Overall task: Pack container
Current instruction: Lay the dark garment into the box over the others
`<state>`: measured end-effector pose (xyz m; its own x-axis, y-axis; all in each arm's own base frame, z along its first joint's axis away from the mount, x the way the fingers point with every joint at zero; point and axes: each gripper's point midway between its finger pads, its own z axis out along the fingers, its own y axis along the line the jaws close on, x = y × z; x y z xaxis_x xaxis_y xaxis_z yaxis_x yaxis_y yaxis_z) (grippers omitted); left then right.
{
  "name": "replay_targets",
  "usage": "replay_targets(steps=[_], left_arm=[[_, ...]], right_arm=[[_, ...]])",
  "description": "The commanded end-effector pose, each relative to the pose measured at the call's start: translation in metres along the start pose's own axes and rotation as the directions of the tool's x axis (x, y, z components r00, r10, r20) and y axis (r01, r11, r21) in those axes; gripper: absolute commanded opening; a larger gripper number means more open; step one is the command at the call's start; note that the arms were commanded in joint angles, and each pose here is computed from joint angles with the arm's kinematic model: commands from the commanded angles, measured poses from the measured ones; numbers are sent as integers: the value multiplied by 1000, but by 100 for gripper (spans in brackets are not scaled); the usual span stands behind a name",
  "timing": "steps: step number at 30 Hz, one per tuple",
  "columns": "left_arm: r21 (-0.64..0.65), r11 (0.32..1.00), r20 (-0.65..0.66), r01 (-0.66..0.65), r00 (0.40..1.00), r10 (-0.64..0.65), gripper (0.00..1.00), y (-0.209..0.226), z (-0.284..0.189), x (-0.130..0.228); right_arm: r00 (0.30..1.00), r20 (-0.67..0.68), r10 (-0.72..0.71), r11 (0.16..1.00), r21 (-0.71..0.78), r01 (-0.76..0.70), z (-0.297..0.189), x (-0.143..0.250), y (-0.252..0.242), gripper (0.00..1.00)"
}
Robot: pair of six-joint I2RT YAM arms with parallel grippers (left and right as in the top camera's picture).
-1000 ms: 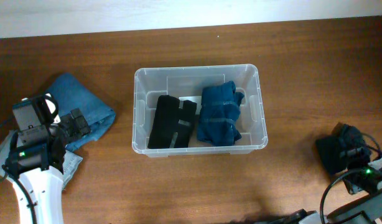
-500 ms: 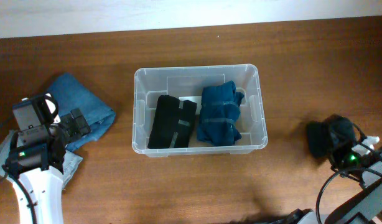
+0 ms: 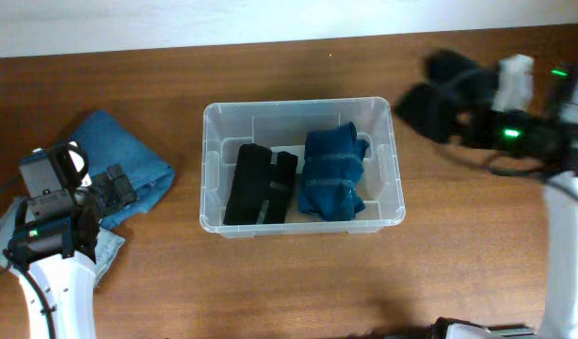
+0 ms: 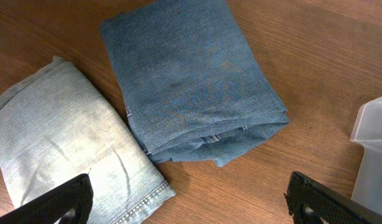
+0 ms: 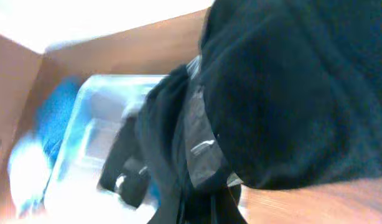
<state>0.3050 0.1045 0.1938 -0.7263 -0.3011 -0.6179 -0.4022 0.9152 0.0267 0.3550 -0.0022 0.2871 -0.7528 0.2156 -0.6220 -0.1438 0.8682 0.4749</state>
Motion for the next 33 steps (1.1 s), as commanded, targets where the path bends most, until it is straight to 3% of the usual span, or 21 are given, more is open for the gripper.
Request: replay_targets(steps=[1,6,15,16,20,24,29,33], left_arm=[[6,1000,14,11,1000,-11,99,0,-3,-6],[6,1000,14,11,1000,-11,99,0,-3,-6],[6,1000,13,11,1000,-11,99,0,-3,-6],[6,1000,13,11,1000,-11,99,0,-3,-6],[6,1000,13,11,1000,-11,100,0,-3,-6],[6,1000,15,11,1000,-12,99,0,-3,-6],[5,1000,16,12,1000,-12,100,0,-3,-7],[6,1000,21,12,1000,-12,99,0,-3,-8]], right_arm=[[960,-145,-239,970,-80,230,44,33,77,4],[884,-323,-339,941,-115,319,109,86,118,4],[765,-564,-312,946,-106,307,214,165,107,4],[752,-587,-300,948,-98,303,223,173,101,9],[737,-619,-271,955,-78,286,225,177,91,100],[762,-551,-340,927,-58,371,190,131,113,99],[812,-376,-446,875,9,485,139,63,156,98],[789,-349,-506,846,-26,532,137,60,170,99]])
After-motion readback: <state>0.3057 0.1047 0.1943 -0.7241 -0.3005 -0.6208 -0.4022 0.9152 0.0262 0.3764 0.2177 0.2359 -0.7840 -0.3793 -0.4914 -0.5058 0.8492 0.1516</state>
